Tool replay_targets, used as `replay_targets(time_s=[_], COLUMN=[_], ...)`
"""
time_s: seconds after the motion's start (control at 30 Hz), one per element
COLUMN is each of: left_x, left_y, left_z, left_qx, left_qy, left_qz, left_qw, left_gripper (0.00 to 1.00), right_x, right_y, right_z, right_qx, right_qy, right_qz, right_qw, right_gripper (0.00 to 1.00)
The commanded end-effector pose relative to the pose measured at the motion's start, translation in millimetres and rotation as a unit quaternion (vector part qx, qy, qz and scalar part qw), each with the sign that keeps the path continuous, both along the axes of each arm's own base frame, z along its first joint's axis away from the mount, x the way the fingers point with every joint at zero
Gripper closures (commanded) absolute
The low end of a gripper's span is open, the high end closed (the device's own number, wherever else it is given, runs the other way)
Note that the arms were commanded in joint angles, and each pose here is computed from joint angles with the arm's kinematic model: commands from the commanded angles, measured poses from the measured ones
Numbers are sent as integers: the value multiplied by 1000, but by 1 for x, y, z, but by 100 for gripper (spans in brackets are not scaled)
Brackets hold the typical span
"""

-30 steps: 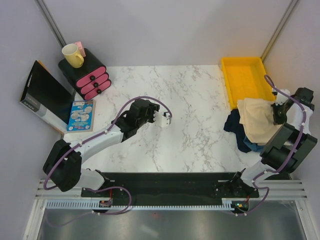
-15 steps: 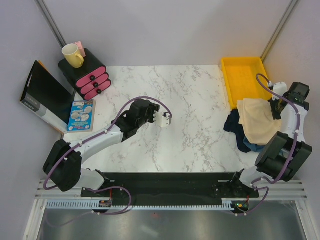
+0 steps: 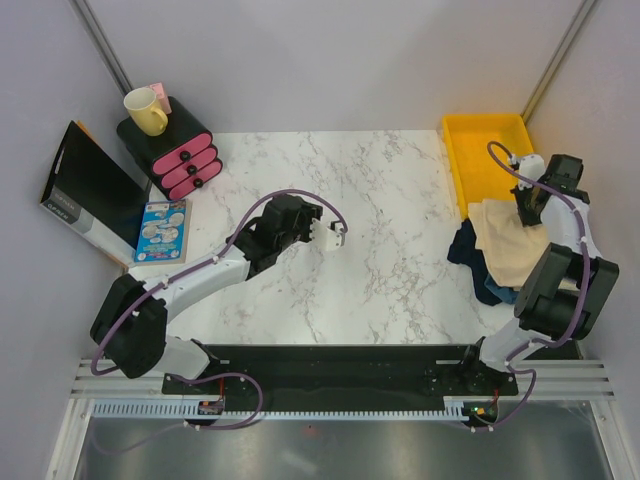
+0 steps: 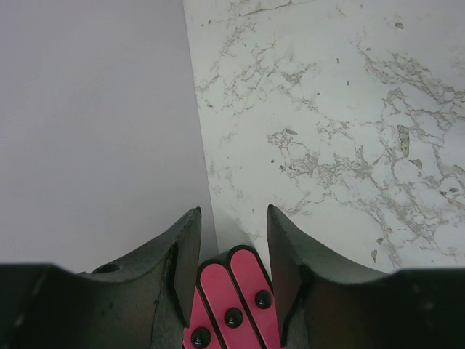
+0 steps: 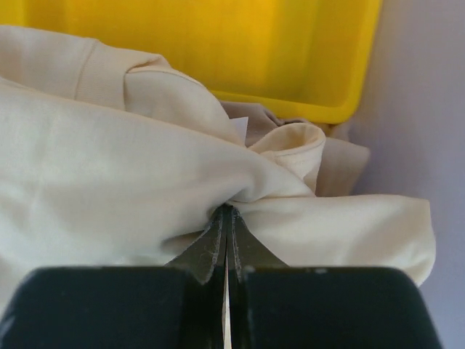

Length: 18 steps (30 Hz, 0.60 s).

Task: Fold and stack the t-shirts
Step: Put the neatly folded tshirt into the corner of the board with the right arm

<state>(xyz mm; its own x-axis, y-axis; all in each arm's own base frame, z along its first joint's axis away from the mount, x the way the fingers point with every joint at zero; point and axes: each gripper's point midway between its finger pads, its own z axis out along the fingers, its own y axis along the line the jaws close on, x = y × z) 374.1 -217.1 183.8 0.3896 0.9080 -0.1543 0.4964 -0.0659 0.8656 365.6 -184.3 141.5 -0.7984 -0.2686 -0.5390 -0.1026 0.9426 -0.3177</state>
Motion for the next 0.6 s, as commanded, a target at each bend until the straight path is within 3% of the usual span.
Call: replay_targets(time_s=[0.0,0.23,0.57], left_x=[6,4,4], left_y=[-7,-5,-5], left_z=[19,15,19], left_qx=[-5,-4,-8], left_qy=[-23,-20,-22], left_qz=[-9,-5,-4], left_qw=[1000,1000,1000], left_gripper=[51,51,51], right_x=[6,16,19], right_y=[10,18,19], right_z=[-36,-50,54], right_qx=[10,5,-32], right_qy=[10,3,-49], right_qz=[-17,-21,-10], right_qw=[1000,1000,998], right_gripper=[100,100,100])
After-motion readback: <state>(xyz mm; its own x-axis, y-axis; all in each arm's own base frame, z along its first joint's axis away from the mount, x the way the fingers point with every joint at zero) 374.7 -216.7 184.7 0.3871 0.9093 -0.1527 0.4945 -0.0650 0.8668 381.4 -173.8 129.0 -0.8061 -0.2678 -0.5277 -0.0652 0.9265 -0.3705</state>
